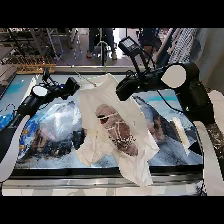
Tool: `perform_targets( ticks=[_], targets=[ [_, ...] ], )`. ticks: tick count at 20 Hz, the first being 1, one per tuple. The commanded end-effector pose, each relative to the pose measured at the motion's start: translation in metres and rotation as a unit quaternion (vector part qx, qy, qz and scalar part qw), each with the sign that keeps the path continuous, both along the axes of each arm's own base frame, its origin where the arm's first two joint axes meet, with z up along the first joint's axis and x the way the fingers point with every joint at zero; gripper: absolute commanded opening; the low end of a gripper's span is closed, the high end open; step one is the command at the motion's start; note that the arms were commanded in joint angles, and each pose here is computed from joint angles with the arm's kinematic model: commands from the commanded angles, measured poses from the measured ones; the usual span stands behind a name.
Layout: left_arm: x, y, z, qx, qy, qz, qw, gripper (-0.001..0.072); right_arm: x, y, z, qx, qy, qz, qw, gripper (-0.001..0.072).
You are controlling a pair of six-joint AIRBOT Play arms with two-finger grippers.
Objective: Fold the clothes and pants, and hang the long-sleeved shirts on hangers.
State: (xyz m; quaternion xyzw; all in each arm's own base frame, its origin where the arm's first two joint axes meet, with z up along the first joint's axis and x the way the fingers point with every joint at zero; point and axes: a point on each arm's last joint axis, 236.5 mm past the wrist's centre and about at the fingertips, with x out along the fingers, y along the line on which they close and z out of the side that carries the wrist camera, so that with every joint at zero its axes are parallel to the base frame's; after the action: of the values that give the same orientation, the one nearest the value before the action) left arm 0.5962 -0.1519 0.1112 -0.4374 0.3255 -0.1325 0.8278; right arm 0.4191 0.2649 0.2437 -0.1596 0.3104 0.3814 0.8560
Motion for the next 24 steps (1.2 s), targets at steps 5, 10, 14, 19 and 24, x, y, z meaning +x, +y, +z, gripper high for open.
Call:
perform_targets(
  ticks=[5, 10, 14, 19, 24],
  targets=[
    [0.003, 0.003, 0.003, -0.009, -0.005, 0.008, 1.000, 0.0013, -0.029, 0.011, -0.011, -0.005, 0.044, 0.057, 0.997, 0.0019],
    [0.003, 0.003, 0.003, -0.008, -0.004, 0.007, 1.000, 0.0013, -0.034, 0.006, -0.018, -0.021, 0.056, 0.062, 0.996, 0.0019],
    [-0.005, -0.013, 0.000, -0.009, 0.005, -0.015, 1.000, 0.0013, -0.005, 0.011, 0.004, 0.020, 0.003, 0.017, 1.000, 0.0019],
    [-0.006, -0.030, 0.010, -0.046, 0.004, -0.016, 0.999, 0.0016, -0.010, 0.020, 0.009, 0.044, 0.011, 0.028, 0.999, 0.0019],
    [-0.002, -0.028, -0.012, -0.075, 0.045, 0.002, 0.996, 0.0014, -0.018, 0.023, 0.020, 0.058, 0.005, 0.043, 0.997, 0.0019]
  ],
)
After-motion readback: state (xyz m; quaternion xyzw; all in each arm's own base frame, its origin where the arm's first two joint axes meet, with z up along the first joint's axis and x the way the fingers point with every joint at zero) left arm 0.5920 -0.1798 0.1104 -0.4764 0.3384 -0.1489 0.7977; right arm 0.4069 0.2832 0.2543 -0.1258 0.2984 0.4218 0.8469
